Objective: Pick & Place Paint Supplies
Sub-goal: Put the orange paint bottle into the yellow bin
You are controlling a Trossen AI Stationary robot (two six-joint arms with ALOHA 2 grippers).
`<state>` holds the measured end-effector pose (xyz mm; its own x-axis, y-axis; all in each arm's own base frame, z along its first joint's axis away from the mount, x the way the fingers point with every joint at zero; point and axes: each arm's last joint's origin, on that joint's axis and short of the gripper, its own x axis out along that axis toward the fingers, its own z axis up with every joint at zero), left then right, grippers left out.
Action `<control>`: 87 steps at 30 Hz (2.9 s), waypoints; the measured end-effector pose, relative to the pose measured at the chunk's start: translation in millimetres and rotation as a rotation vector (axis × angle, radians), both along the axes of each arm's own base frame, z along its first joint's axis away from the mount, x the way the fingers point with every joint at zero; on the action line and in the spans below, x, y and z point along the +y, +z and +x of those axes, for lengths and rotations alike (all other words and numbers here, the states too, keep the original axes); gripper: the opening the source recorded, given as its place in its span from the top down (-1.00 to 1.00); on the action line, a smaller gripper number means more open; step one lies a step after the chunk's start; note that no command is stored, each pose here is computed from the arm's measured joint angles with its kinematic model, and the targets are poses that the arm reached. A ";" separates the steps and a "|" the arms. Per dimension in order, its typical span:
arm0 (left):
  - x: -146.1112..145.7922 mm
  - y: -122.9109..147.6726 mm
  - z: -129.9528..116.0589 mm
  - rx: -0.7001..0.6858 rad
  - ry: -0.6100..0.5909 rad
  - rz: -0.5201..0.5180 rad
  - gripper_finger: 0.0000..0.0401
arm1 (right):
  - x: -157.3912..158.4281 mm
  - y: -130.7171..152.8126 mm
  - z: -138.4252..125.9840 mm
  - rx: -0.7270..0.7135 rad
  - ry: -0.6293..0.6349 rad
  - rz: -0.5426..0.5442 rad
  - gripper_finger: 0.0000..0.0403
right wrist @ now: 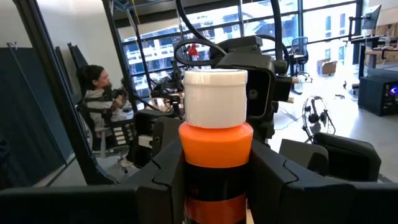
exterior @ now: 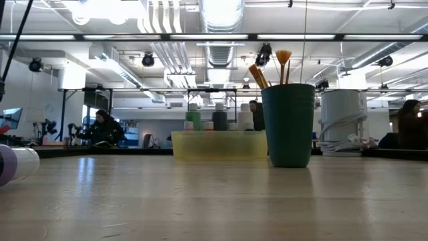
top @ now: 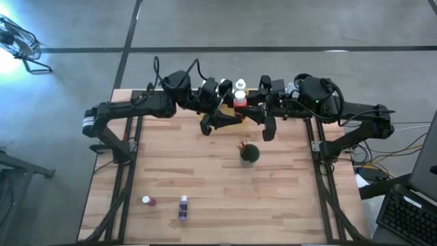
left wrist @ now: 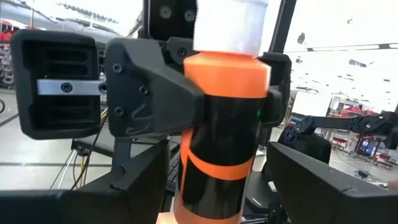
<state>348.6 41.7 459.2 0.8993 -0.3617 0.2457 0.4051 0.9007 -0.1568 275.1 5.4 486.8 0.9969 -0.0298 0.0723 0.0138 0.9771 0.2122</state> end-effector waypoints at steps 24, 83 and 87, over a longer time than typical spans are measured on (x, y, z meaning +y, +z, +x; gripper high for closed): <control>0.6 -5.9 5.2 0.074 -0.032 -0.062 0.40 | -0.1 1.3 -4.9 0.028 0.002 0.014 0.11; -8.5 -44.8 -6.9 0.854 0.056 0.245 0.41 | 2.6 -53.3 17.1 0.600 0.037 0.176 -0.30; -8.6 -43.7 -7.3 0.853 0.056 0.245 0.41 | 2.7 -57.1 20.5 0.619 0.036 0.175 -0.28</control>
<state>341.3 33.1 415.5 0.7584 -0.2665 -0.5948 0.1932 0.9635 -0.1854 295.6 8.1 429.7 0.8530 0.0448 -0.5199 0.1530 0.9310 0.3313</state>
